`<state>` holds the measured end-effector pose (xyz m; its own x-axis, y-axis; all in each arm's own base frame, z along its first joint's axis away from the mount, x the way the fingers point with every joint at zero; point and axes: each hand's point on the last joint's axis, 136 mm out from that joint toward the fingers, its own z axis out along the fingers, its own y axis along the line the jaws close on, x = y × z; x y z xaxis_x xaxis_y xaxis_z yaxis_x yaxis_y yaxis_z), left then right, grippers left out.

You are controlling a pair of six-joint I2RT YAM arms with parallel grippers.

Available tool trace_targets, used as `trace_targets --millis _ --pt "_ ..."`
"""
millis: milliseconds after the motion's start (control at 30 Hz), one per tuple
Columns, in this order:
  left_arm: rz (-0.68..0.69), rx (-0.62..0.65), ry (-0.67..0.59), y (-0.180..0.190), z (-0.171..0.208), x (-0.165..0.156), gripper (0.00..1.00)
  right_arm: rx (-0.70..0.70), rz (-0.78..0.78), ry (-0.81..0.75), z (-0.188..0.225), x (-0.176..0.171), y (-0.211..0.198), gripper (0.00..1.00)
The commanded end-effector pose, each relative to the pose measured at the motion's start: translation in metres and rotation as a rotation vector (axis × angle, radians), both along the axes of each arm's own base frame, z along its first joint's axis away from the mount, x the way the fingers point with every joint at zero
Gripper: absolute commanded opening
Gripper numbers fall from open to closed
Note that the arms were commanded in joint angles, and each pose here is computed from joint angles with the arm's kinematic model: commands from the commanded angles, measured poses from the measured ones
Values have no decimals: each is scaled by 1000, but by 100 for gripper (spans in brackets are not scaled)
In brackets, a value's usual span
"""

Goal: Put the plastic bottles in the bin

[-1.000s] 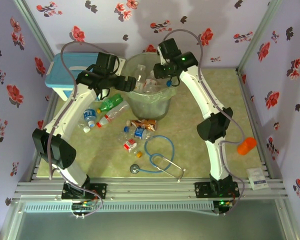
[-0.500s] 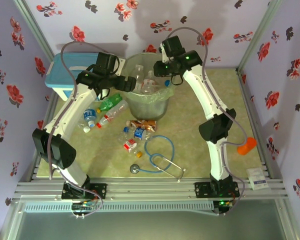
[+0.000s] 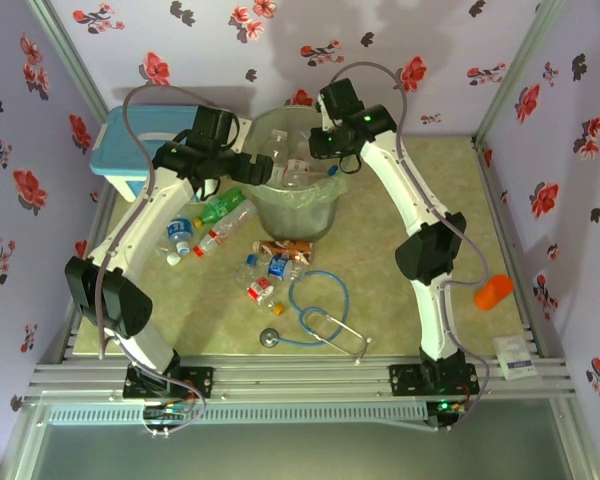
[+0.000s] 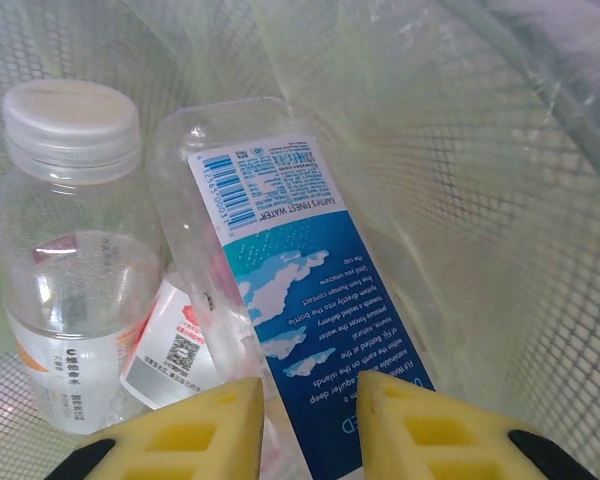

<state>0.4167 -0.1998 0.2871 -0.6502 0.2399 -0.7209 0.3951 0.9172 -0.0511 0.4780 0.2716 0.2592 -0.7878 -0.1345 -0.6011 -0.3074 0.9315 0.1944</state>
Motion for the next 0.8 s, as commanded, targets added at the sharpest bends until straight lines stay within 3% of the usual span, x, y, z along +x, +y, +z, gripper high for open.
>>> trace_targets --millis 0,167,400,600,767 --pt "-9 -25 -2 -2 6 2 98 49 10 52 -2 -2 3 30" --pt "-5 -40 3 -5 8 7 98 87 -17 -70 47 7 -12 32" --pt "-8 -49 13 -11 7 13 98 78 41 -145 58 10 -1 31" --pt "-5 -48 23 -13 1 17 98 85 87 -181 46 23 26 28" --pt "-7 -60 22 -16 1 18 98 41 69 -120 0 39 32 28"
